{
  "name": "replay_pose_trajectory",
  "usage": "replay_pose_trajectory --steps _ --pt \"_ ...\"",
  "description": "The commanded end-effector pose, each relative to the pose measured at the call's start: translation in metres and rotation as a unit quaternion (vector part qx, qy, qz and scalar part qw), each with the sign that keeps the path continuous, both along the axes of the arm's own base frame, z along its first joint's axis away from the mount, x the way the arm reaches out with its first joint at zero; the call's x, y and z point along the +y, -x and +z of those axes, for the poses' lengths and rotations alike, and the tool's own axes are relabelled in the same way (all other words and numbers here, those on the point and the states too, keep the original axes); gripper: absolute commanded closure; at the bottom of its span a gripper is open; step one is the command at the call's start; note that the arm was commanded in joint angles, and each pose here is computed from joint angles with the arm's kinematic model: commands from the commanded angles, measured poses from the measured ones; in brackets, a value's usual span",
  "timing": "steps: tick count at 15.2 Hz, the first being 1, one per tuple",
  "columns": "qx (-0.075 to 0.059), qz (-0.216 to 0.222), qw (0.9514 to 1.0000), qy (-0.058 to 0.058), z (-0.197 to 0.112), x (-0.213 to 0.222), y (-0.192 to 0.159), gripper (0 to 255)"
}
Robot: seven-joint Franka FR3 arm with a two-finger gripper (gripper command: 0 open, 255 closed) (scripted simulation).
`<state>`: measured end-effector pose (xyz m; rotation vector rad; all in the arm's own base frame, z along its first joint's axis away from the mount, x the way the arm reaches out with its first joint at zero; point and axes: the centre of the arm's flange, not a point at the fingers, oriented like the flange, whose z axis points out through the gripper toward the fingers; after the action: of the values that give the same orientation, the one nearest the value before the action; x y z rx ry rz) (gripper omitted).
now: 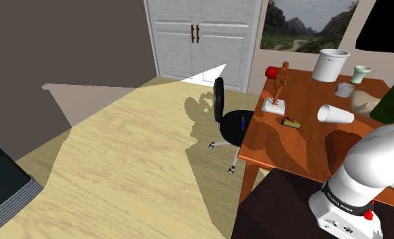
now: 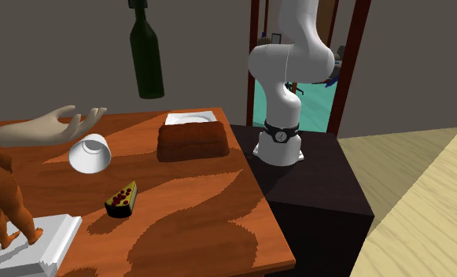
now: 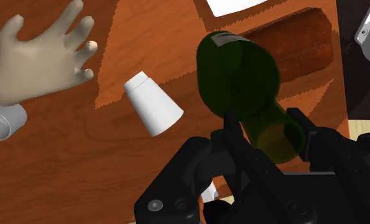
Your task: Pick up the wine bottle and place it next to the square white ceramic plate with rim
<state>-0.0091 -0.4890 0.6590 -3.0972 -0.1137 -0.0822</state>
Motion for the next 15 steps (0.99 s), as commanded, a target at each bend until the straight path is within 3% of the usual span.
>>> replay_pose_trajectory --steps 1,15 --pt "0.000 0.001 1.0000 0.000 -0.008 -0.014 0.019 255" --pt "0.000 0.001 1.0000 0.000 -0.077 -0.121 0.154 255"
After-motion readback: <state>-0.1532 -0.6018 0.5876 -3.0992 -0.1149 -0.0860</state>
